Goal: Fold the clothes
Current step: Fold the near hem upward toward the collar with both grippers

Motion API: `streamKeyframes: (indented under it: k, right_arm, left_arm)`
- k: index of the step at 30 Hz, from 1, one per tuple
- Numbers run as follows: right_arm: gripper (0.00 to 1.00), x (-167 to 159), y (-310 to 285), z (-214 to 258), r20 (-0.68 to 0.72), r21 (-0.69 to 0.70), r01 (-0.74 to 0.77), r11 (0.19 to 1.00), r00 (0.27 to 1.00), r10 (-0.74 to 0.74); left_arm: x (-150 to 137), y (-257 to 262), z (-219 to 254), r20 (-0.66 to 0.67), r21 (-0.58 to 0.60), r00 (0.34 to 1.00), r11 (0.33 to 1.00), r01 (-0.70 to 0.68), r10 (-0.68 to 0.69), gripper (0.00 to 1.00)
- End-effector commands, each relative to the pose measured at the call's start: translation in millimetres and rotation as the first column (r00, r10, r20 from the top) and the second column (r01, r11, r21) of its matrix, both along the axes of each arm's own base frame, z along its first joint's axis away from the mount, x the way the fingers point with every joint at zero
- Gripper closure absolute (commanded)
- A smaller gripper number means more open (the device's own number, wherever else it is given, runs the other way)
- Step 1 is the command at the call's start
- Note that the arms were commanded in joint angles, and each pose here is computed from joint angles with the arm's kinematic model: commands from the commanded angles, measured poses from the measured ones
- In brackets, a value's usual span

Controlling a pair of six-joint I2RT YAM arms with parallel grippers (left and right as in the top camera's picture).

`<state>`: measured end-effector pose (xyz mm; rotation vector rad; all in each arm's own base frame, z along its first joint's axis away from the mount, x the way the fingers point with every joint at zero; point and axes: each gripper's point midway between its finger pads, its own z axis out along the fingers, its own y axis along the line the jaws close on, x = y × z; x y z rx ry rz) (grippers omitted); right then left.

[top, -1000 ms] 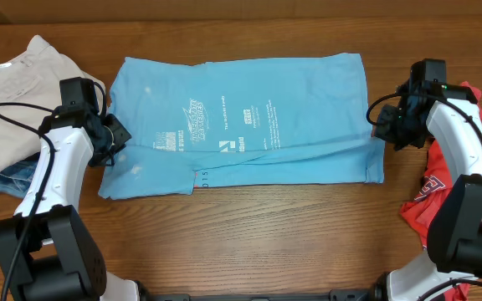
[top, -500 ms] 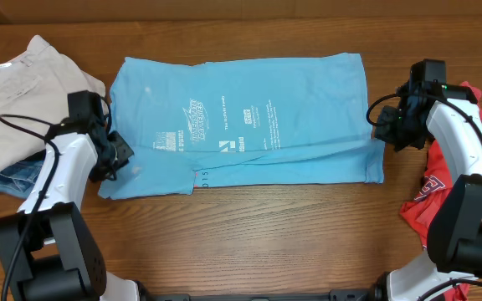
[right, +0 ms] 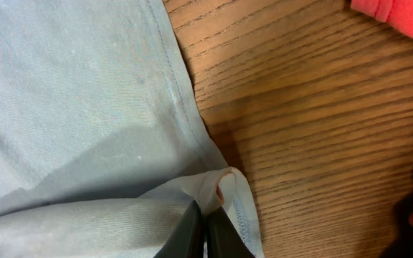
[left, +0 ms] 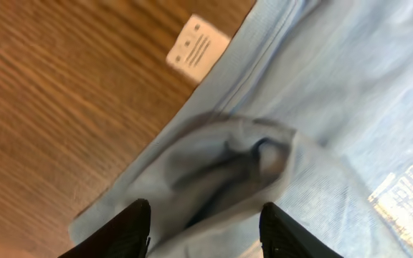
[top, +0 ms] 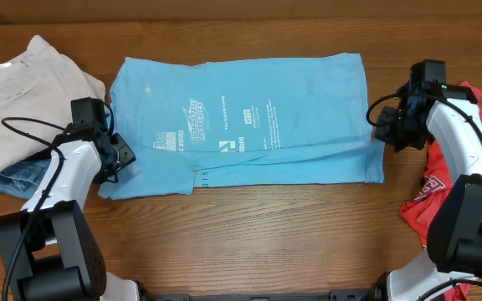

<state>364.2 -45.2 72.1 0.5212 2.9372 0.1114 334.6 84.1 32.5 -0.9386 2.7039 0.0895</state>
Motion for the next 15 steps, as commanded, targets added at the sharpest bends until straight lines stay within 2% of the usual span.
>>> streamKeyframes:
  k: [1,3,7,8,10,15]
  right_arm:
    - [0.96,0.9,-2.2,-0.3,0.003,-0.009,0.000,1.000,1.000,0.000]
    - [0.96,0.8,-2.2,-0.4,0.003,-0.009,0.000,1.000,1.000,0.000]
    - [0.96,0.8,-2.2,-0.4,0.003,-0.009,0.000,1.000,1.000,0.000]
    - [0.96,0.6,-2.2,-0.4,0.002,-0.009,0.000,1.000,1.000,0.000]
    - [0.96,0.6,-2.2,-0.4,0.002,-0.009,-0.001,1.000,1.000,0.001]
    - [0.96,0.5,-2.2,-0.4,0.002,-0.009,-0.001,1.000,1.000,0.001]
  left_arm:
    - [-1.0,-3.6,-4.7,-0.011,-0.011,0.997,0.997,0.076,-0.076,0.53]
    - [-1.6,-8.9,-6.7,-0.014,-0.037,0.995,0.994,0.102,-0.103,0.62]
    - [-5.5,-12.3,-14.5,-0.041,-0.060,0.993,0.993,0.104,-0.106,0.70]
    - [-7.5,-12.9,-17.5,-0.054,-0.065,0.993,0.993,0.103,-0.107,0.75]
    - [-9.9,-15.4,-21.4,-0.067,-0.082,0.992,0.991,0.104,-0.110,0.94]
    - [4.2,-27.8,-9.0,-0.006,-0.144,0.987,0.977,0.157,-0.159,0.96]
